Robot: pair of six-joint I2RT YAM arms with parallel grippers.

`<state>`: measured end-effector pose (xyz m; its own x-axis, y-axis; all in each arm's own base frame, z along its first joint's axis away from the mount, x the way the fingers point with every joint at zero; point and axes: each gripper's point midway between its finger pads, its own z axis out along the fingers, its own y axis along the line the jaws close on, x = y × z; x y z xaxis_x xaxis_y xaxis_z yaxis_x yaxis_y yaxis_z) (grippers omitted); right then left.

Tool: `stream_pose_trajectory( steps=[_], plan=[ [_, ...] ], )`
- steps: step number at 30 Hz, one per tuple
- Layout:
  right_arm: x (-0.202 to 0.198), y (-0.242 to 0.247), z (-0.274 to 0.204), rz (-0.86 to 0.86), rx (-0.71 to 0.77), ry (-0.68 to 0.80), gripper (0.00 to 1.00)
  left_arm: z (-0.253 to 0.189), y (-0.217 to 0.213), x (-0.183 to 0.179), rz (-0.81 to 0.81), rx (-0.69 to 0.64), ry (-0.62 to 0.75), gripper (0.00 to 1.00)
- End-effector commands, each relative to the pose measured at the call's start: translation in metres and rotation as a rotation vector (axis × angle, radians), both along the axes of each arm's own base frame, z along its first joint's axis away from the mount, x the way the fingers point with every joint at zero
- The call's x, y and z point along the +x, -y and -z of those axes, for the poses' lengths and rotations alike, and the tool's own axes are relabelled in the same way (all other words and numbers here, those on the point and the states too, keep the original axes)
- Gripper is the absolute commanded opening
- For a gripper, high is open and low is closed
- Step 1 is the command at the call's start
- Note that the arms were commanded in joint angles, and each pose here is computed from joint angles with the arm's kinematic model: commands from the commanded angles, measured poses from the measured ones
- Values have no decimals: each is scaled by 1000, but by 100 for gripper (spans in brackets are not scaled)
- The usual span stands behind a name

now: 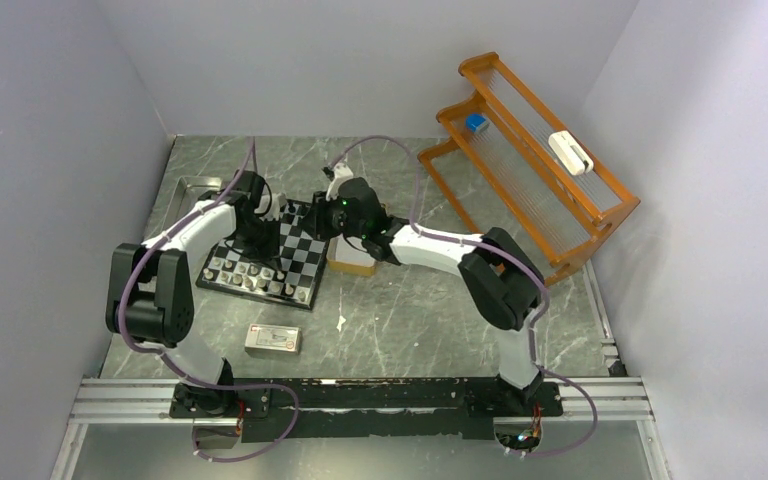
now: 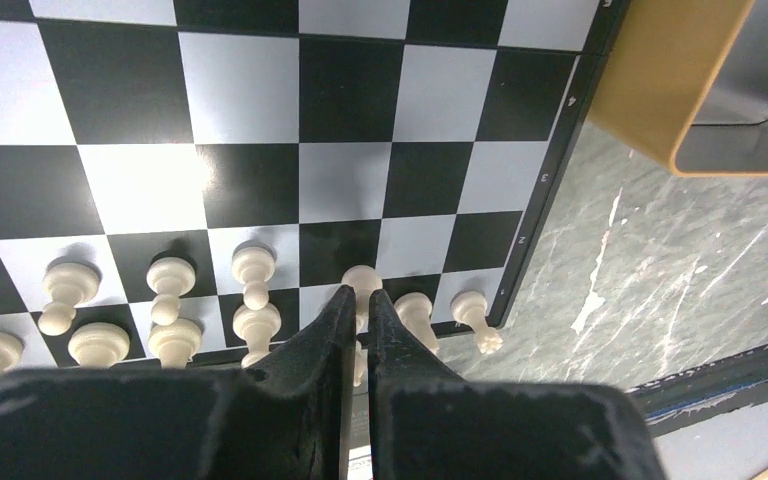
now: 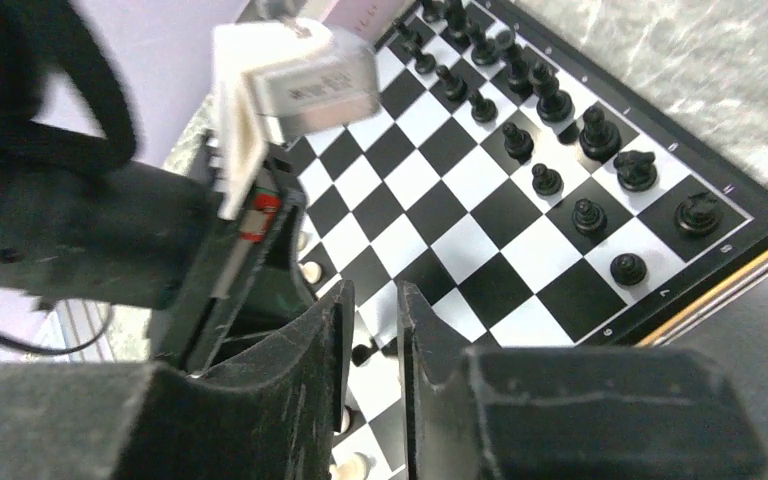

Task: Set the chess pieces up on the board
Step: Place the chess piece on the chessboard.

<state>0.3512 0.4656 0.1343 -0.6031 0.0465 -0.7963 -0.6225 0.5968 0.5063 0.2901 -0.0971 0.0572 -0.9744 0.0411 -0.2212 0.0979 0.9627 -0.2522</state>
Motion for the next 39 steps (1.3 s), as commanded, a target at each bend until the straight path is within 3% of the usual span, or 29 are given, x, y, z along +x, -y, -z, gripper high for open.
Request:
stream_pose_trajectory(
  steps=[1, 4, 5, 6, 7, 20, 39],
  plan=[
    [-2, 14, -42, 23, 67, 76, 30, 1, -2, 2, -10, 30, 37, 10],
    [-8, 27, -59, 43, 89, 103, 42, 2, -5, 1, -14, 50, 43, 10],
    [-11, 32, -65, 48, 96, 114, 51, 1, -5, 2, -15, 50, 50, 11],
    [-13, 36, -70, 51, 102, 125, 89, 1, -4, 3, -14, 47, 56, 11],
    [-16, 40, -75, 55, 109, 136, 98, 0, -4, 4, -15, 45, 63, 11],
    [-40, 80, -121, 102, 173, 233, 100, 7, -3, 6, -5, 63, 92, 11],
    [-40, 87, -118, 109, 148, 257, 100, 6, -2, 5, 7, 85, 104, 16]
  ],
)
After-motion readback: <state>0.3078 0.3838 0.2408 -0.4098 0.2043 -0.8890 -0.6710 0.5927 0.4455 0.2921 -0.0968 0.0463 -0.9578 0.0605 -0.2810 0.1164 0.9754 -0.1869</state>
